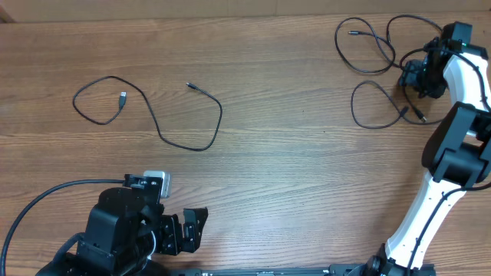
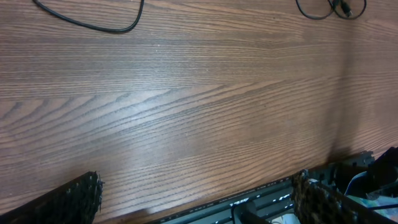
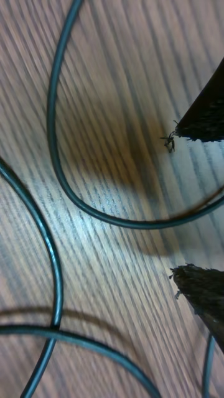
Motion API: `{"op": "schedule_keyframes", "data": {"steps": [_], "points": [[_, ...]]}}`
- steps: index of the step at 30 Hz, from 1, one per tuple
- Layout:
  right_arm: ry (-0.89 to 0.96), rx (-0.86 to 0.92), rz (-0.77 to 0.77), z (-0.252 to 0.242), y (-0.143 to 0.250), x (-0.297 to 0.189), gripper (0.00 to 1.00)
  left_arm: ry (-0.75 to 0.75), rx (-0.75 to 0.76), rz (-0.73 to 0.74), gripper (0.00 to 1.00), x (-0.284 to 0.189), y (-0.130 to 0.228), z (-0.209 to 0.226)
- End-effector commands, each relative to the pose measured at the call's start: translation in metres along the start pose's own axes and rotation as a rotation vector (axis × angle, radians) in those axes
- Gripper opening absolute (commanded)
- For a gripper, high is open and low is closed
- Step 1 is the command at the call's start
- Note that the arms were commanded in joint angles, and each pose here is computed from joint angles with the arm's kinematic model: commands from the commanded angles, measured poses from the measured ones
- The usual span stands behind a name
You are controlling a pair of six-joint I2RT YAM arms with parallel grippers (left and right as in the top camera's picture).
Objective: Untangle cables
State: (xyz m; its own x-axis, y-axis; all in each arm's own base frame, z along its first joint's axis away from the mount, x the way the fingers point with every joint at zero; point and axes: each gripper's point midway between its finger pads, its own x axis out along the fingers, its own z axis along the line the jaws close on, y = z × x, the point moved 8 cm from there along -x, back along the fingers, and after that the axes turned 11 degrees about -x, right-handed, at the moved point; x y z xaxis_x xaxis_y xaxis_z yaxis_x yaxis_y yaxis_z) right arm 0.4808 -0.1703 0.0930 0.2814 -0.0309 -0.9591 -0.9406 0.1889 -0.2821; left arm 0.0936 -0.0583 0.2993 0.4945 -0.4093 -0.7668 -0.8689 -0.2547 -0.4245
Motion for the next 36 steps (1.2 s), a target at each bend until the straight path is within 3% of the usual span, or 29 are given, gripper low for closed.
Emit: {"op": "schedule_keyframes", "data": {"steps": [1, 7, 13, 23, 36], "points": [[-0.013, -0.006, 0.044, 0.001, 0.009, 0.02, 0.65, -0.009, 0.023, -0.011, 1.0, 0.0, 0.0, 0.001], [-0.015, -0.004, 0.069, 0.0, 0.013, 0.028, 0.64, -0.014, 0.023, -0.014, 0.99, 0.0, 0.0, 0.002], [0.055, 0.002, 0.086, -0.006, 0.015, 0.028, 0.4, -0.017, 0.023, -0.017, 1.0, 0.0, -0.001, 0.002], [0.181, 0.061, 0.117, -0.017, 0.02, 0.026, 0.27, -0.021, 0.023, -0.019, 1.0, 0.0, -0.001, 0.002], [0.209, 0.088, 0.13, -0.019, 0.022, 0.025, 0.33, -0.02, 0.015, -0.019, 0.99, 0.0, -0.001, 0.002]]}}
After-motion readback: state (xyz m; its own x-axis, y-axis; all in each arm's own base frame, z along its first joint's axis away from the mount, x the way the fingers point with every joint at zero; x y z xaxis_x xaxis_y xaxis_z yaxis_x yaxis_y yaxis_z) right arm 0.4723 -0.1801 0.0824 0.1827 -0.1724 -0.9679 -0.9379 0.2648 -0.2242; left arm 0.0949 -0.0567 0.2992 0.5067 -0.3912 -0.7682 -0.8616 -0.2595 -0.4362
